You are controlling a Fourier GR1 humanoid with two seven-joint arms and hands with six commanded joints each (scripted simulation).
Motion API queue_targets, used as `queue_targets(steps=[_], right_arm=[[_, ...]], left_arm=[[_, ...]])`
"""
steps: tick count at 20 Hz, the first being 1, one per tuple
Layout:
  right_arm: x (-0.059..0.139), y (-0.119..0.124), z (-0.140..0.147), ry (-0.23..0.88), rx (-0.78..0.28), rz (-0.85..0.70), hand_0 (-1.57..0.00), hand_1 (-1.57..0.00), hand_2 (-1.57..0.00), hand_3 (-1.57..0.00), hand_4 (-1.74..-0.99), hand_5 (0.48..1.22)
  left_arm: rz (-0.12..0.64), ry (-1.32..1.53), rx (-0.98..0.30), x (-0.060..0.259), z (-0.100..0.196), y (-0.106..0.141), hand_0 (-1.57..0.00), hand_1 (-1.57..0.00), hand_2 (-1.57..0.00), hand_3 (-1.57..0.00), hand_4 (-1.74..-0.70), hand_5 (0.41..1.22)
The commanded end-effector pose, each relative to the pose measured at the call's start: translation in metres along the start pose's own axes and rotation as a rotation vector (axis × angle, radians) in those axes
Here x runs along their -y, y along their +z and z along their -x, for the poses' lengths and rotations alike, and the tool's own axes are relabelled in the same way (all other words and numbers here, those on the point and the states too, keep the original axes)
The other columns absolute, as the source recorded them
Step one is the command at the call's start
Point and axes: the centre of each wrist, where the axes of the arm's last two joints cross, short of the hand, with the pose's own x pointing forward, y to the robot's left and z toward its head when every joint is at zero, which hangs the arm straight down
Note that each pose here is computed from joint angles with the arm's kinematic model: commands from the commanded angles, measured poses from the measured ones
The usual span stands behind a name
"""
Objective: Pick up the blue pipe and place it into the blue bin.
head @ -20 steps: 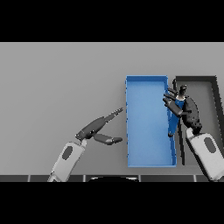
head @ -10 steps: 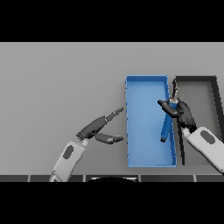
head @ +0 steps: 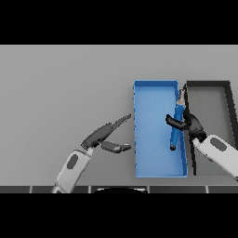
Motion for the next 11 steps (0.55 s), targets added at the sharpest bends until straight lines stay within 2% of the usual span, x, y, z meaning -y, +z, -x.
queue_targets(steps=[1,4,11], right_arm=[[0.000,-0.002,-0.001,0.008,-0.004,0.006,-0.03,-0.02,-0.02,-0.01,-1.036,0.713],[-0.003,-0.002,-0.001,0.019,-0.013,0.008,-0.01,-0.01,-0.01,-0.01,-1.022,0.672],[-0.001,0.000,-0.004,0.039,-0.012,-0.009,-0.01,-0.01,-0.01,0.00,-1.022,0.643]], left_arm=[[0.003,0.004,-0.003,0.002,0.001,-0.001,0.00,0.00,0.00,0.00,-0.89,0.429],[0.003,0.000,0.006,0.003,0.001,0.000,0.00,0.00,0.00,0.00,-0.89,0.431],[0.000,0.002,0.021,0.011,-0.006,0.001,0.00,0.00,0.00,0.00,-0.88,0.431]])
